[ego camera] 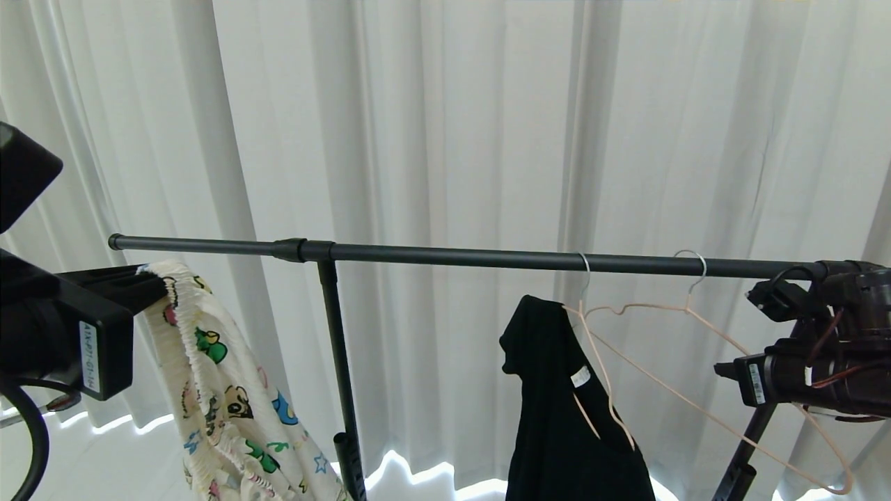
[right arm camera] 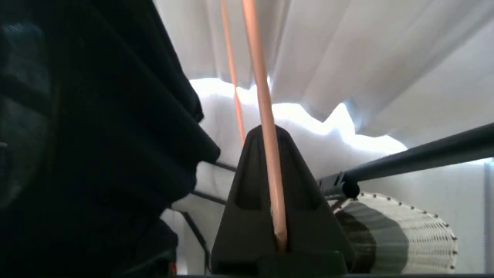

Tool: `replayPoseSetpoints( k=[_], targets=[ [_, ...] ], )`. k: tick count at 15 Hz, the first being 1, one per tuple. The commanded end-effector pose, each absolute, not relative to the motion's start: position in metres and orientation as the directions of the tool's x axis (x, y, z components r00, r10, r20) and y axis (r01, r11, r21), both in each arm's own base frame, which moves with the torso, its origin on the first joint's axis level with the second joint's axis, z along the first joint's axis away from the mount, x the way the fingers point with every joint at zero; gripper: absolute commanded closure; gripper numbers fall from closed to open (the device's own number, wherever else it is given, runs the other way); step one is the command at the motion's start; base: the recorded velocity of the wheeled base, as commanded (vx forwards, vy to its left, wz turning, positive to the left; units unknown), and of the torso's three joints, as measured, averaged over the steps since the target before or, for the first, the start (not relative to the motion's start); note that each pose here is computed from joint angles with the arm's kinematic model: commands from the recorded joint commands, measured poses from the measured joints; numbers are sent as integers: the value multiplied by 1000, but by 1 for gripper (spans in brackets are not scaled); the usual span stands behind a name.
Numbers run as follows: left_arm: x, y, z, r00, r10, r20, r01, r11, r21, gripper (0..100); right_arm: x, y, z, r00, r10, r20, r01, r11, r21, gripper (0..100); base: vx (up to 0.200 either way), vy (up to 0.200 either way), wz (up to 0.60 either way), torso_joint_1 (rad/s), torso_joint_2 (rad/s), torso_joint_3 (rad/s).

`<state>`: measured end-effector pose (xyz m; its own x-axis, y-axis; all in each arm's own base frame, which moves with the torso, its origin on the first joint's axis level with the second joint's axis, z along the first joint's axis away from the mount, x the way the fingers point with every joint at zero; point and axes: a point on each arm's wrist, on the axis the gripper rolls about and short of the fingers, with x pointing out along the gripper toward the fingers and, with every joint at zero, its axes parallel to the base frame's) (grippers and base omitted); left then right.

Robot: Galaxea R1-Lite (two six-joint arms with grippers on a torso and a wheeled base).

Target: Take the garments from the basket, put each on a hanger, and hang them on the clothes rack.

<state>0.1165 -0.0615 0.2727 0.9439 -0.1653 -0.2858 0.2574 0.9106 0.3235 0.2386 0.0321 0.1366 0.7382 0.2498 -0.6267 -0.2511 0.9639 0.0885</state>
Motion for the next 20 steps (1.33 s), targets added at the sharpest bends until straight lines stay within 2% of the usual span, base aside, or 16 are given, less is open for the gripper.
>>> replayPoseSetpoints(
  k=[1, 7, 11, 15, 20],
  targets=[
    [115, -60, 272, 944, -165, -284, 256, 911, 323, 100, 232, 32, 150, 775, 255, -578, -245, 965, 96, 100, 0, 0, 0, 0, 0, 0],
    [114, -60, 273, 947, -166, -276, 254, 912, 322, 100, 209, 29, 159, 836, 262, -481, -231, 965, 124, 100, 0, 0, 0, 0, 0, 0],
    [114, -60, 271, 947, -158, -280, 249, 911, 328, 100, 185, 27, 177, 886, 280, -369, -255, 960, 116, 100, 0, 0, 0, 0, 0, 0],
    [114, -60, 271, 947, -158, -280, 252, 904, 345, 100, 153, 23, 176, 900, 283, -331, -261, 959, 111, 100, -200, 0, 0, 8, 2, 8],
    [114, -60, 271, 947, -158, -281, 253, 904, 345, 100, 141, 21, 175, 904, 284, -319, -263, 959, 106, 100, -200, 0, 0, -9, 0, 3]
  ],
)
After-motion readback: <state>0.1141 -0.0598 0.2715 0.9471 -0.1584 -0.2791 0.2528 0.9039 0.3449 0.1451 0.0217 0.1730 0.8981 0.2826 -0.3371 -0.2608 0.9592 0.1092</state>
